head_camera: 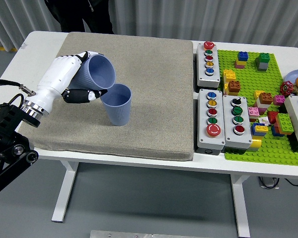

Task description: Pick cup pour cup place

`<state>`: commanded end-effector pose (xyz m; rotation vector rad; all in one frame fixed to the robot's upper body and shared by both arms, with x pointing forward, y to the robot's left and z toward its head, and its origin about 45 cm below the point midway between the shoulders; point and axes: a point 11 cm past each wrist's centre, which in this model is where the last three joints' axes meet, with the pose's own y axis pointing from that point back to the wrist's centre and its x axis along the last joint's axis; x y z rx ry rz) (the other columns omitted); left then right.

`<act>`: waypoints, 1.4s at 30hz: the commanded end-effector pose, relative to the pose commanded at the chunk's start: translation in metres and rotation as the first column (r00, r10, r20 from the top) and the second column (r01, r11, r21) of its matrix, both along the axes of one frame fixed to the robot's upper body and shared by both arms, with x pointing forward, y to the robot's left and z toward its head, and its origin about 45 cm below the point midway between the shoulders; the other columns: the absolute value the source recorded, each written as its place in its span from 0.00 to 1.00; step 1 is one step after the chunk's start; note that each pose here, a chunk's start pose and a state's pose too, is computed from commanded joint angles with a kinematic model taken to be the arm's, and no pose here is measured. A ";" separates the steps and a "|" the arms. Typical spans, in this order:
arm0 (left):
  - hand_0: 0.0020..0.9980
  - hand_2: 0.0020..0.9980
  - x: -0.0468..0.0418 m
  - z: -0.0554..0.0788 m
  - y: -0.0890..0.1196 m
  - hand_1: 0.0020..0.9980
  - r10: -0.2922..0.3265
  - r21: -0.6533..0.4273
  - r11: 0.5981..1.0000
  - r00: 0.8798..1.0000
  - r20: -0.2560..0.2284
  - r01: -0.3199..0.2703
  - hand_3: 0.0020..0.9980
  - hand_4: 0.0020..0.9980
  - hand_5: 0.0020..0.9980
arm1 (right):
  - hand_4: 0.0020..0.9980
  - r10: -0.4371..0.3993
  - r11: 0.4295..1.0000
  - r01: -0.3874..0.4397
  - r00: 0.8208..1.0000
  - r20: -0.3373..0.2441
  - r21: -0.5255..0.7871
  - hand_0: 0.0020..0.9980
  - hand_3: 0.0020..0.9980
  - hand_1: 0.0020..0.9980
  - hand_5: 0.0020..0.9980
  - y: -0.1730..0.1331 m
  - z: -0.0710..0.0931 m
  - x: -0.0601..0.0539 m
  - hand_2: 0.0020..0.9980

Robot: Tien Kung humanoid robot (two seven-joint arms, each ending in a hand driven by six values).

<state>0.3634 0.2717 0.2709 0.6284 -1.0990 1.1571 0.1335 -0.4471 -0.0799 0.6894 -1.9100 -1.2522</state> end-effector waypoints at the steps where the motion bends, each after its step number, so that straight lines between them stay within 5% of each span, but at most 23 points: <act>1: 0.51 0.67 0.0006 0.001 0.000 0.56 0.001 0.015 1.000 1.000 0.004 -0.001 0.57 0.76 0.20 | 0.00 0.001 1.000 -0.001 1.000 -0.001 0.000 0.71 0.57 0.63 0.06 0.000 0.000 0.000 0.58; 19: 0.51 0.67 0.0013 0.003 0.002 0.56 -0.022 0.205 0.979 0.999 0.043 0.012 0.57 0.76 0.21 | 0.00 0.002 1.000 -0.002 1.000 -0.007 0.001 0.71 0.57 0.63 0.06 0.000 -0.001 -0.003 0.58; 42: 0.51 0.66 0.0037 0.012 0.000 0.56 -0.043 0.308 0.951 0.996 0.082 0.016 0.56 0.76 0.20 | 0.00 0.000 1.000 0.000 1.000 0.004 -0.003 0.71 0.57 0.63 0.06 -0.001 0.001 0.002 0.58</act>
